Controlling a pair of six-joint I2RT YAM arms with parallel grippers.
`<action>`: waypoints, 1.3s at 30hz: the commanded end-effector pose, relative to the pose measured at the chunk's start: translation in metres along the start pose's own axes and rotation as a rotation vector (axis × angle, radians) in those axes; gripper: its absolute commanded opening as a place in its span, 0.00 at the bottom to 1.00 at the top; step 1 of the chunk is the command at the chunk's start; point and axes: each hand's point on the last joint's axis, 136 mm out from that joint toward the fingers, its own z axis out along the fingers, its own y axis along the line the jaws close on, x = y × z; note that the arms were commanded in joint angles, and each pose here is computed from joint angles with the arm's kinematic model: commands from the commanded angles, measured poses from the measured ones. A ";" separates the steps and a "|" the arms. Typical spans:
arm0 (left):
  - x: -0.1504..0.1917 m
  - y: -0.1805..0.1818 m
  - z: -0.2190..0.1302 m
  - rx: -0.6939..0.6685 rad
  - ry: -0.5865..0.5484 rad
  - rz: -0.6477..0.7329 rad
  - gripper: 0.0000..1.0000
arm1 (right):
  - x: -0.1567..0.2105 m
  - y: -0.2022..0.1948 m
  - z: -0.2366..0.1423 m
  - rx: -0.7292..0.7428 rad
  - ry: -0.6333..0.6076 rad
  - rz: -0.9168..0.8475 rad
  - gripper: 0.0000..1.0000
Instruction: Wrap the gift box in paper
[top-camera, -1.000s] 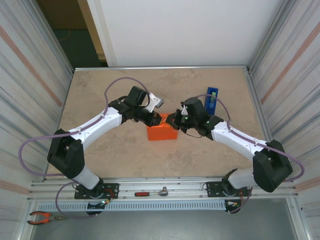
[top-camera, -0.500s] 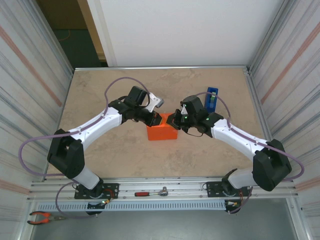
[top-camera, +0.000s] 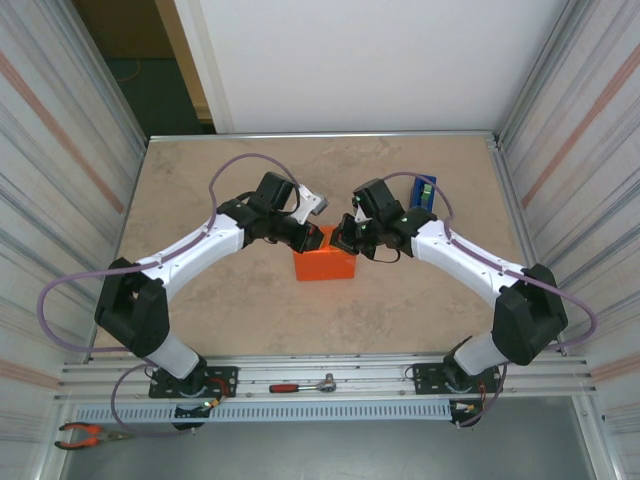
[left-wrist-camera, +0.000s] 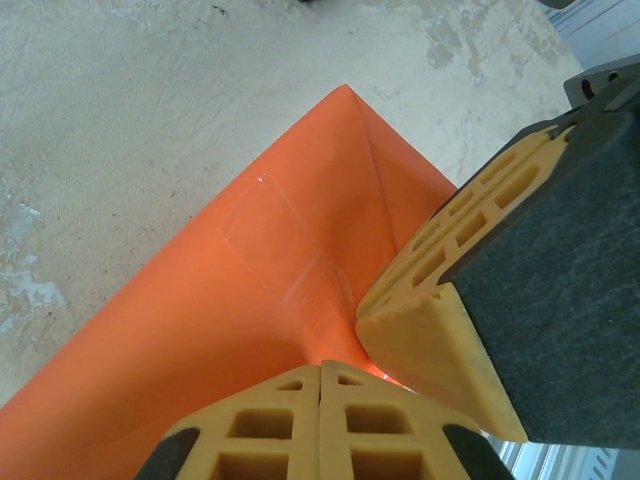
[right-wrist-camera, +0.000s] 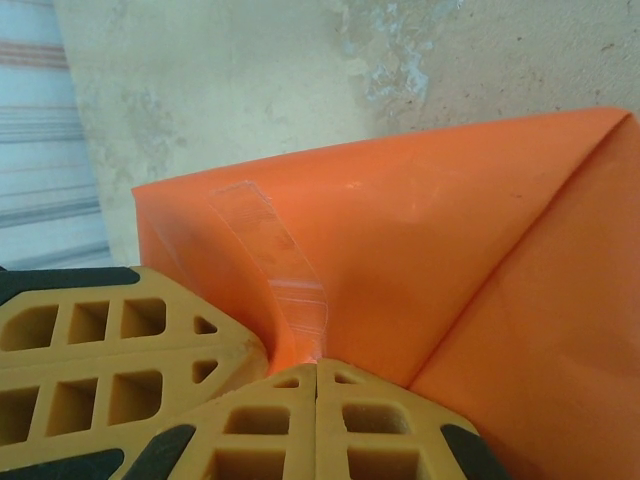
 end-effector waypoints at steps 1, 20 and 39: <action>0.032 0.001 0.005 0.000 0.121 -0.055 0.00 | 0.024 -0.063 0.012 0.248 0.081 0.027 0.00; -0.046 -0.008 -0.054 0.069 -0.128 -0.081 0.00 | 0.030 -0.076 0.007 0.268 0.061 0.060 0.00; -0.055 -0.018 -0.008 0.139 -0.103 -0.131 0.00 | 0.032 -0.084 0.008 0.281 0.060 0.067 0.00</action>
